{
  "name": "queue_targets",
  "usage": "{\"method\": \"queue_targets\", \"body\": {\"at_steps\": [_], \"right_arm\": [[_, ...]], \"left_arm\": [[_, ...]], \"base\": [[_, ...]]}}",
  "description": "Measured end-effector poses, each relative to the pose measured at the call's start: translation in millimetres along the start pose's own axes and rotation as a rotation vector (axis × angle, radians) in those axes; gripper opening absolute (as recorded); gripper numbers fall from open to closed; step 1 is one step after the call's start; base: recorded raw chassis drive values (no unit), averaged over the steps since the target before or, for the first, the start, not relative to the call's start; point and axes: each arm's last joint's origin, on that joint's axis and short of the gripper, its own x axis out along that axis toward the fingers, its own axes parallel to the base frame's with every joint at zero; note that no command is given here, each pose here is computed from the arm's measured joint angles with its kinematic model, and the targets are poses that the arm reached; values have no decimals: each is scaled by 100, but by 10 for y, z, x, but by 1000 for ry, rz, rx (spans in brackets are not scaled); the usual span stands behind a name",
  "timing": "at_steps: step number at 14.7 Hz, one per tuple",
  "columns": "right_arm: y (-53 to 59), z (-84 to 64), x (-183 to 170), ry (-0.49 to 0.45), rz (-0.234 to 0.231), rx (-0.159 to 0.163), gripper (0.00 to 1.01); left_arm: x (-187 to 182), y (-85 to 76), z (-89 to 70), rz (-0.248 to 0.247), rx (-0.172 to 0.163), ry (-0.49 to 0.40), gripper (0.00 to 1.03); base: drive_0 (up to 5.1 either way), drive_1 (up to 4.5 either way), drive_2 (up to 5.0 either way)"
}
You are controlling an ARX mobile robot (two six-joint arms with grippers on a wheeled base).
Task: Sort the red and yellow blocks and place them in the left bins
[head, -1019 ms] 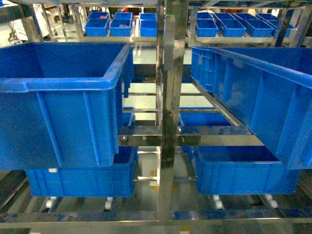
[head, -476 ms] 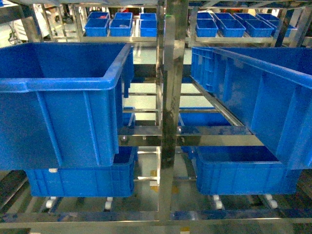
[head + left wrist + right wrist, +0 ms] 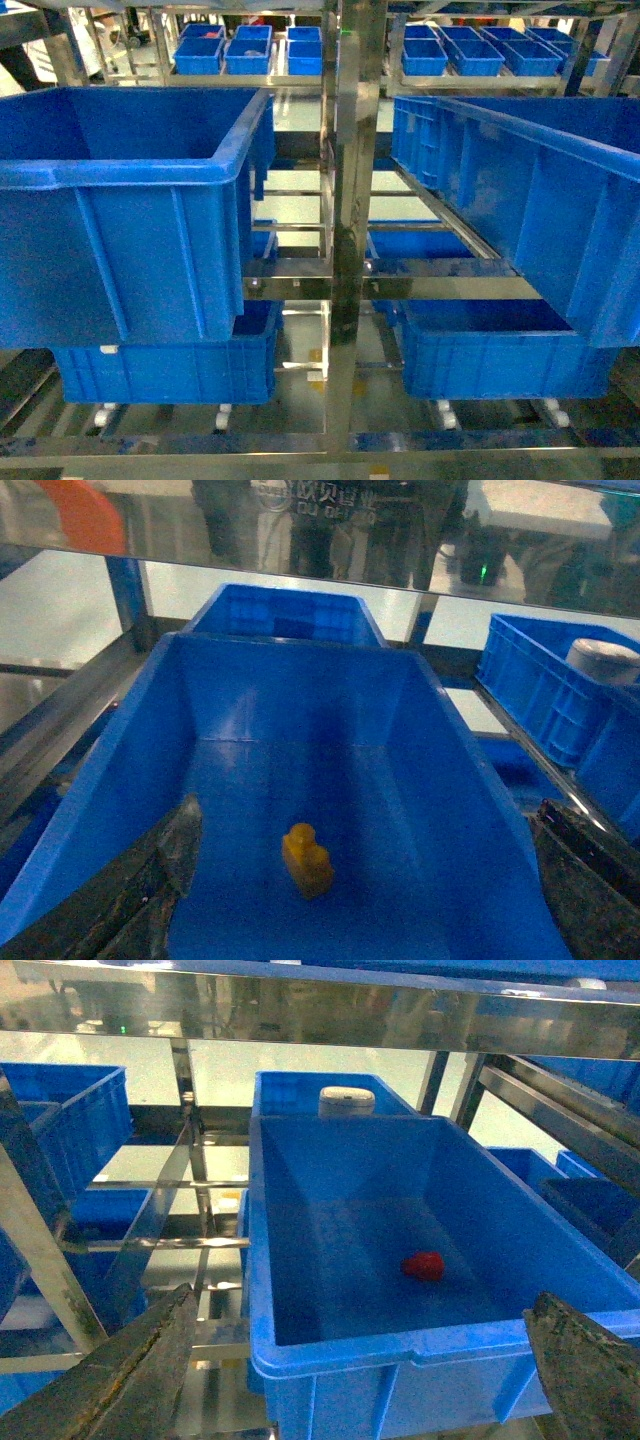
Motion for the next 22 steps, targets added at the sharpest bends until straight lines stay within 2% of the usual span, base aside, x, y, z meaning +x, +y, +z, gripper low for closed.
{"method": "queue_targets", "body": {"at_steps": [11, 12, 13, 14, 15, 16, 18, 19, 20, 22], "right_arm": [[0, 0, 0, 0, 0, 0, 98], [1, 14, 5, -63, 22, 13, 95], [-18, -28, -29, -159, 59, 29, 86], [-35, -133, -82, -200, 69, 35, 78], [-50, -298, -138, -221, 75, 37, 69], [-70, -449, -156, -223, 70, 37, 60], [-82, -742, -169, -203, 73, 34, 42], [-133, -912, -181, -186, 86, 31, 31], [-186, -1042, -204, -180, 71, 32, 20], [-197, -1187, -266, -196, 67, 32, 2]], "left_arm": [[1, 1, -1, 2, 7, 1, 98], [6, 0, 2, -5, 18, -38, 96], [-26, -3, -39, -18, 48, -136, 87], [-119, -18, -175, -20, 70, -179, 78], [-192, -53, -314, -15, 75, -190, 71], [-288, -71, -487, -28, 87, -198, 60], [-411, -69, -695, -40, 94, -204, 43], [-501, -42, -865, -34, 94, -194, 31], [-562, -17, -977, -25, 93, -185, 22], [-672, 7, -1151, -23, 93, -180, 3]], "base": [[0, 0, 0], [0, 0, 0], [0, 0, 0], [0, 0, 0], [0, 0, 0], [0, 0, 0], [0, 0, 0], [0, 0, 0], [0, 0, 0], [0, 0, 0]]}}
